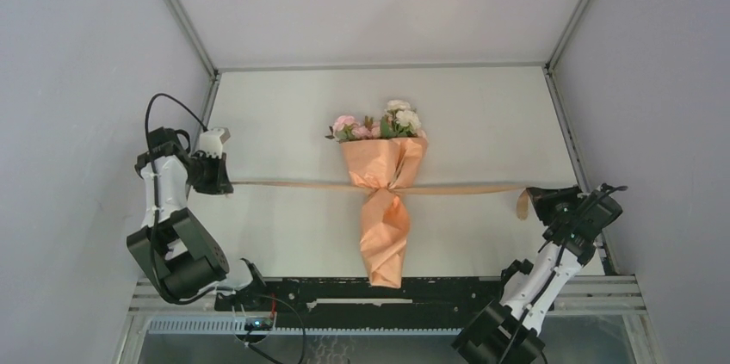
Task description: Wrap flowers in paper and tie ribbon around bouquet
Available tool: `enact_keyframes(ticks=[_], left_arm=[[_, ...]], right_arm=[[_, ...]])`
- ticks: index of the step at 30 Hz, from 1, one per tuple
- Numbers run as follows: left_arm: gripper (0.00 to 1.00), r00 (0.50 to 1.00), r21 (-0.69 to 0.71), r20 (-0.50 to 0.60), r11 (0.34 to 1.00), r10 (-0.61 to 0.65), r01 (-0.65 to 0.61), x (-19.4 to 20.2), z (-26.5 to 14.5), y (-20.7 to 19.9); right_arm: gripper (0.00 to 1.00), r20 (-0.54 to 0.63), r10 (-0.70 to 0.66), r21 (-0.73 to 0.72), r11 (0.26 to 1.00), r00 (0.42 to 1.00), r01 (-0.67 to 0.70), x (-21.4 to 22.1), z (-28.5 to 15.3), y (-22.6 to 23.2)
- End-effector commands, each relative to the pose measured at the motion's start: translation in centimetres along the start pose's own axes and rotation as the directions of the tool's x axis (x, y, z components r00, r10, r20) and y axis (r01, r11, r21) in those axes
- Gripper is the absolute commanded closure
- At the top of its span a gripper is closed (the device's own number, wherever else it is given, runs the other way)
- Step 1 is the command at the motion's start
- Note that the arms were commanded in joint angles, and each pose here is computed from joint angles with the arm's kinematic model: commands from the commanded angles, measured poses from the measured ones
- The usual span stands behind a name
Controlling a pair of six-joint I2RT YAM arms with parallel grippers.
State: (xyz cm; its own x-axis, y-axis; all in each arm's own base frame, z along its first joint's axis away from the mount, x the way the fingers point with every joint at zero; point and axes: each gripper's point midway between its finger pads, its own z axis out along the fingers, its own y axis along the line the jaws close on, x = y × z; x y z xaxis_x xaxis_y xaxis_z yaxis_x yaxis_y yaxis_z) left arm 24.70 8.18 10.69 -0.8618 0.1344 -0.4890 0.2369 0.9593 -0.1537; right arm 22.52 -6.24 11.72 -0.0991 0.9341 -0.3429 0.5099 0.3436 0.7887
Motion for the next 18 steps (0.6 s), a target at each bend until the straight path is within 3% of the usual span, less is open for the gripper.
enact_keyframes(ticks=[1, 4, 10, 16, 18], left_arm=[[1.00, 0.997, 0.000, 0.048, 0.998, 0.061, -0.061, -1.6, -1.3, -0.9], [1.00, 0.980, 0.110, 0.061, 0.974, 0.190, -0.195, -2.9, -1.8, -6.7], [1.00, 0.874, 0.199, 0.249, 0.861, 0.418, -0.469, -6.8, -6.8, -16.2], [1.00, 0.827, 0.315, 0.353, 0.776, 0.439, -0.546, -8.6, -10.5, -22.2], [1.00, 0.810, 0.336, 0.377, 0.749, 0.449, -0.571, -8.4, -11.6, -23.5]], right_arm=[[1.00, 0.078, -0.092, -0.056, 0.994, 0.993, 0.096, -2.0, 0.2, 1.9], [1.00, 0.002, -0.168, -0.053, 0.984, 0.986, 0.167, 0.7, 0.4, 2.3], [1.00, -0.166, -0.342, -0.036, 0.939, 0.925, 0.341, 7.9, -0.1, 1.9], [0.99, -0.304, -0.566, -0.009, 0.806, 0.766, 0.592, 14.1, -1.5, 0.2], [0.87, -0.386, -0.611, -0.011, 0.752, 0.691, 0.659, 16.1, -2.3, -0.8]])
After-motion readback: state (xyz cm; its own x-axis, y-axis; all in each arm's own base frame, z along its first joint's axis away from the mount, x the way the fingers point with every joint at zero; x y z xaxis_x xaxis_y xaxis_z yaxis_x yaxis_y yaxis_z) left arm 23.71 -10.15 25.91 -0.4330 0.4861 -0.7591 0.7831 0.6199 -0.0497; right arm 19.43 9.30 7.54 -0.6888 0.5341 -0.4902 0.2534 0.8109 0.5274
